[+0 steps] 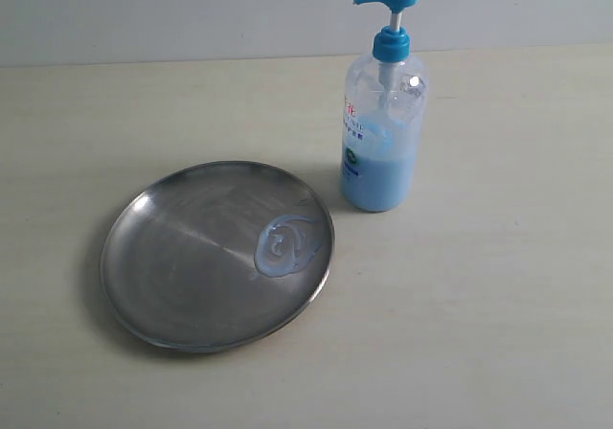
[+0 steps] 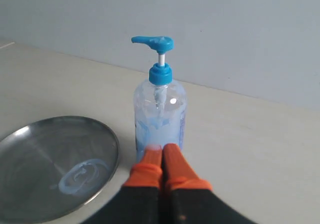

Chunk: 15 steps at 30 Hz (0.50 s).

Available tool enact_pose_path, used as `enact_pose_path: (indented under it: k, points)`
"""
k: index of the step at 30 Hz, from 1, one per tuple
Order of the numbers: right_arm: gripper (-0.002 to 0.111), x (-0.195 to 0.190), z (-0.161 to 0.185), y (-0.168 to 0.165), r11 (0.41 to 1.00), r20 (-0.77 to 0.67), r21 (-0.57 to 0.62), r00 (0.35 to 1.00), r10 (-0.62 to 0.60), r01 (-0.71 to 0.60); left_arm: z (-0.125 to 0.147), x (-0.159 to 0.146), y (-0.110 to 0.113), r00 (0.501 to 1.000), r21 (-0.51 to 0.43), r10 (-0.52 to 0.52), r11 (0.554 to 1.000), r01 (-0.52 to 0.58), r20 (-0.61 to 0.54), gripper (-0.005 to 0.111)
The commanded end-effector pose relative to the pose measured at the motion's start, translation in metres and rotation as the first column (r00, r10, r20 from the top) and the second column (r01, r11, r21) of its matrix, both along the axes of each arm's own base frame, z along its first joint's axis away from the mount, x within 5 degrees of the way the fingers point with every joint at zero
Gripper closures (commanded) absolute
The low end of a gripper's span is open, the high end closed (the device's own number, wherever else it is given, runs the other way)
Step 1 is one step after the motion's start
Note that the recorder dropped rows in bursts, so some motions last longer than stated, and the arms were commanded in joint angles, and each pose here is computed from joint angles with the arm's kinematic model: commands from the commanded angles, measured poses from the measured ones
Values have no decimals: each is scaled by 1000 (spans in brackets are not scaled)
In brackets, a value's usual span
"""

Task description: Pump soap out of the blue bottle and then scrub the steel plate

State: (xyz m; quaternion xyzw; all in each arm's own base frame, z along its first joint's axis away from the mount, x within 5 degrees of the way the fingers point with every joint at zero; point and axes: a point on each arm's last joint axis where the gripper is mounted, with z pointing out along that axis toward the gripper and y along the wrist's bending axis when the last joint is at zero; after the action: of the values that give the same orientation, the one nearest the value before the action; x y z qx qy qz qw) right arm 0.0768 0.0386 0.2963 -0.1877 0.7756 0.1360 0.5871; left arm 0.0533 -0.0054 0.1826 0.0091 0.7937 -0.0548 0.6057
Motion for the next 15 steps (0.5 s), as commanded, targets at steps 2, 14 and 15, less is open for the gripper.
enact_pose_path:
  k: [2,14,15]
  points:
    - [108,-1,-7,-1,999,-30,-35,1000,3,-4,-1,0,0,1000,-4,-4,1000,4,5,107]
    - [108,-1,-9,-1,999,-52,-50,999,3,-6,-1,0,0,1000,-4,-4,1000,4,5,107]
    - [108,-1,-9,-1,999,-52,-50,999,3,-6,-1,0,0,1000,-4,-4,1000,4,5,107]
